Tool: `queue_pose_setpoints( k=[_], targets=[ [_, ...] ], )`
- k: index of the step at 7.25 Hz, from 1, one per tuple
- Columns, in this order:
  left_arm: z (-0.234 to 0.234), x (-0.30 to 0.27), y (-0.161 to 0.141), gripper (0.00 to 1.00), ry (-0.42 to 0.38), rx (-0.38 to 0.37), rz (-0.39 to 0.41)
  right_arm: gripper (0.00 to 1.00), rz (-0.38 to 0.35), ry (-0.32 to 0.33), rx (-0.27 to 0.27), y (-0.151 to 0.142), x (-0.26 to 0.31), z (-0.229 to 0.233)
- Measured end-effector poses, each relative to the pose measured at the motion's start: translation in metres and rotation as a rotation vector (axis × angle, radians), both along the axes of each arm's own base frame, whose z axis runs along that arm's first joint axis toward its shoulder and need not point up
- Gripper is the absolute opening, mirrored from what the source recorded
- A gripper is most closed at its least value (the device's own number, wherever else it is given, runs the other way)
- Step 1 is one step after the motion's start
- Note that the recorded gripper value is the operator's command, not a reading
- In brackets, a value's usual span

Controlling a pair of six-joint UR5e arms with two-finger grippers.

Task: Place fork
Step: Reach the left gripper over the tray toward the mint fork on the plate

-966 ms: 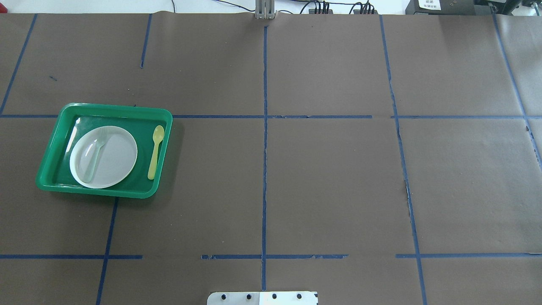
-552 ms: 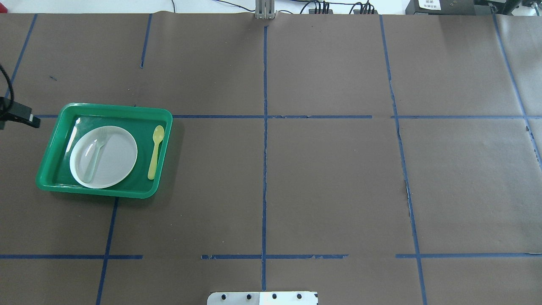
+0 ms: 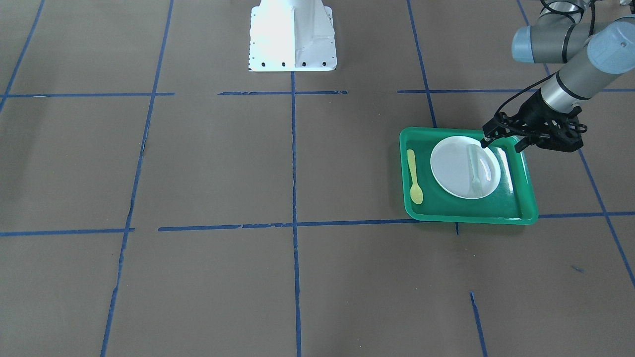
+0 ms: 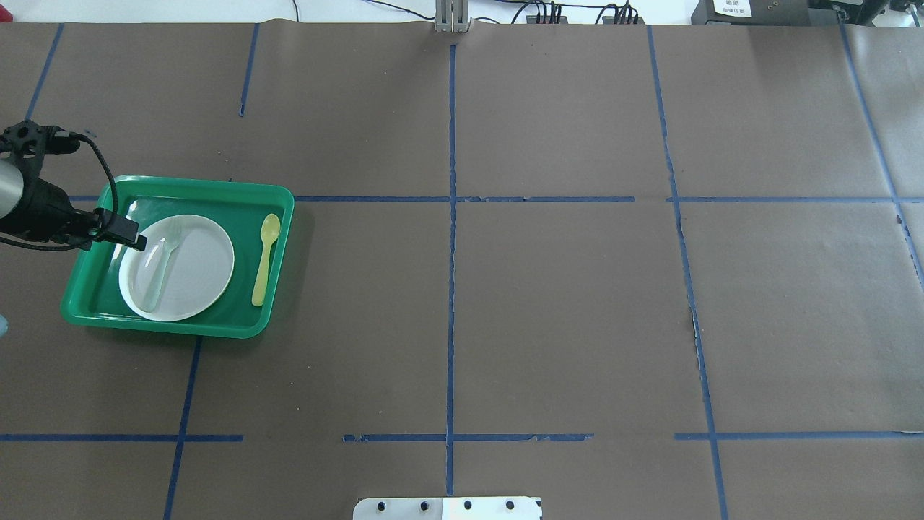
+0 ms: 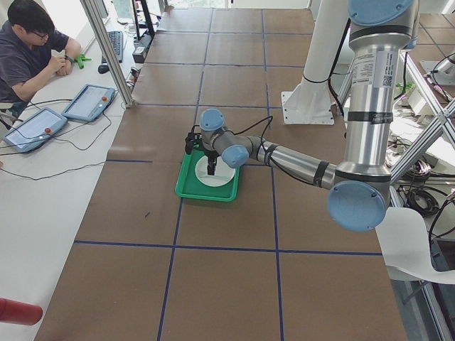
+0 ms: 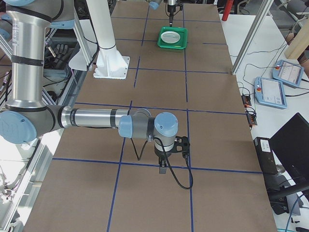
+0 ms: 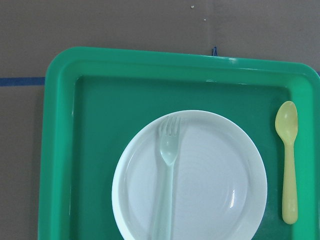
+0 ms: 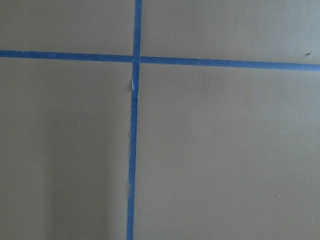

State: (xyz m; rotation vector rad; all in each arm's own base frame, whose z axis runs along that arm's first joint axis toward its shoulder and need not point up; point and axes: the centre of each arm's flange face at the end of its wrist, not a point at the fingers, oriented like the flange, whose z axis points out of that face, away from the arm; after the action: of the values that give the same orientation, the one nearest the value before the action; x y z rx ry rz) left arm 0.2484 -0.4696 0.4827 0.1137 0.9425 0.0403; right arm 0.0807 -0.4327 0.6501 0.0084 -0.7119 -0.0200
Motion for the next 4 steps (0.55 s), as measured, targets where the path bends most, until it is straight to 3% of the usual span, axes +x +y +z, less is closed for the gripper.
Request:
queue_pose_setpoints(
  k=[4],
  targets=[
    [0.013,0.066,-0.009,1.0,-0.083,0.015,-0.027,1.0,0.0,0.0,0.0,0.0,0.0,0.0]
  ],
)
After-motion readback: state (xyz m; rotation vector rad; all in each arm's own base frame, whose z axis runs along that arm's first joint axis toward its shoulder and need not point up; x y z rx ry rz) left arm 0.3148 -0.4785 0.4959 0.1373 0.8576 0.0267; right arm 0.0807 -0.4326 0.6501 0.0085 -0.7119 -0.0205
